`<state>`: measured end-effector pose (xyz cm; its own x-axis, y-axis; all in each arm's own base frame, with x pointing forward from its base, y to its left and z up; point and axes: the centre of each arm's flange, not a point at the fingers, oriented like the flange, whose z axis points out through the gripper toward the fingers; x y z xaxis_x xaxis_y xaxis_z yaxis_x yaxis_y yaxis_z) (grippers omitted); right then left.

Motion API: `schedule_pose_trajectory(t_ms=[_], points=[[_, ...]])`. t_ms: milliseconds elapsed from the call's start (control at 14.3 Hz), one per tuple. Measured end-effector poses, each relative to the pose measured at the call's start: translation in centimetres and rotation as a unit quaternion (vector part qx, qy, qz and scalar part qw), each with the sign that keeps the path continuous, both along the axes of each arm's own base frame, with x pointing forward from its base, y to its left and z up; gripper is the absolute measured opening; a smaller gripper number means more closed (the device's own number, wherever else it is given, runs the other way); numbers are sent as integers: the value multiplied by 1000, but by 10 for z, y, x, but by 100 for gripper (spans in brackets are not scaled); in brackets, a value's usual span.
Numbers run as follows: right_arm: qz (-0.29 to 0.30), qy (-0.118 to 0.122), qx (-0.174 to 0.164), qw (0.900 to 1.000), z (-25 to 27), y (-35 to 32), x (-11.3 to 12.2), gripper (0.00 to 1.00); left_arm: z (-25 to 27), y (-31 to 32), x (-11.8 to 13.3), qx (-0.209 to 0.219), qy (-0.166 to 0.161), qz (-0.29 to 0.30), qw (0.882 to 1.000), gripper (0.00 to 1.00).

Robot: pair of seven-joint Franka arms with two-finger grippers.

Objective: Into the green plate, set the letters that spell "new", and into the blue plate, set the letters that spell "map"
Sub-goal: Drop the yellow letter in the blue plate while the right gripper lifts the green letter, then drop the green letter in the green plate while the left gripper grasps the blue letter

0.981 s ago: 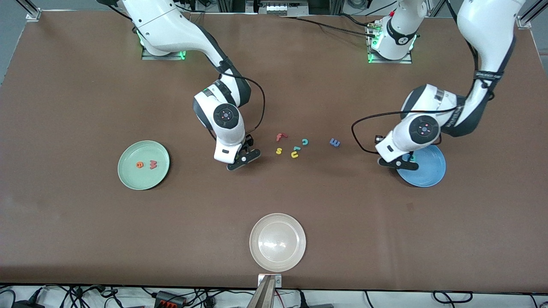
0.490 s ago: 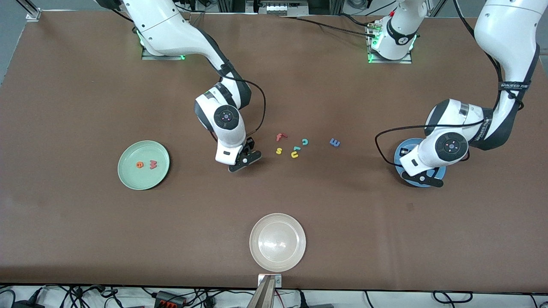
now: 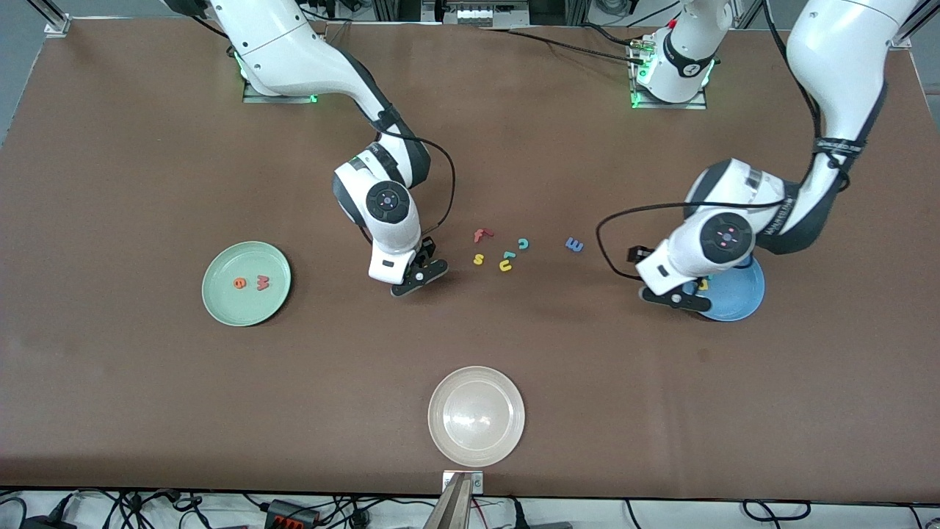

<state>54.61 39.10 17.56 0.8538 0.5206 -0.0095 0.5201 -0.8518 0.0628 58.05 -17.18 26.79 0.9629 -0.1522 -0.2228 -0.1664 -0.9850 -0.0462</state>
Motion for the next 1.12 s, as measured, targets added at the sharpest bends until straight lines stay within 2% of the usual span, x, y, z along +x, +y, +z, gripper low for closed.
schedule_pose_trajectory(t_ms=[140, 280, 420, 490, 701, 911, 981, 1121], points=[[-1, 0, 0, 1000, 0, -1, 1, 56, -1, -46, -15, -3, -3, -1, 1000, 100], [0, 0, 0, 1000, 0, -1, 1, 54, -13, -80, -30, 5, -3, 47, 999, 100], [0, -2, 1, 1000, 2, 0, 1, 37, -31, -84, -36, 16, 8, 108, 994, 100], [0, -2, 1, 1000, 2, 0, 2, 27, -41, -76, -34, 19, 13, 147, 989, 100], [-1, 0, -1, 1000, 2, -1, 2, 27, -73, -67, -37, 4, 10, 262, 965, 100], [-17, 9, -17, 1000, 18, -14, 12, 27, -90, -81, -58, 7, 16, 311, 950, 96], [-33, 12, -27, 999, 34, -30, 23, 27, -89, -88, -62, 7, 17, 320, 947, 87], [-82, 32, -48, 995, 71, -91, 51, 27, -84, -101, -68, 8, 17, 333, 943, 64]])
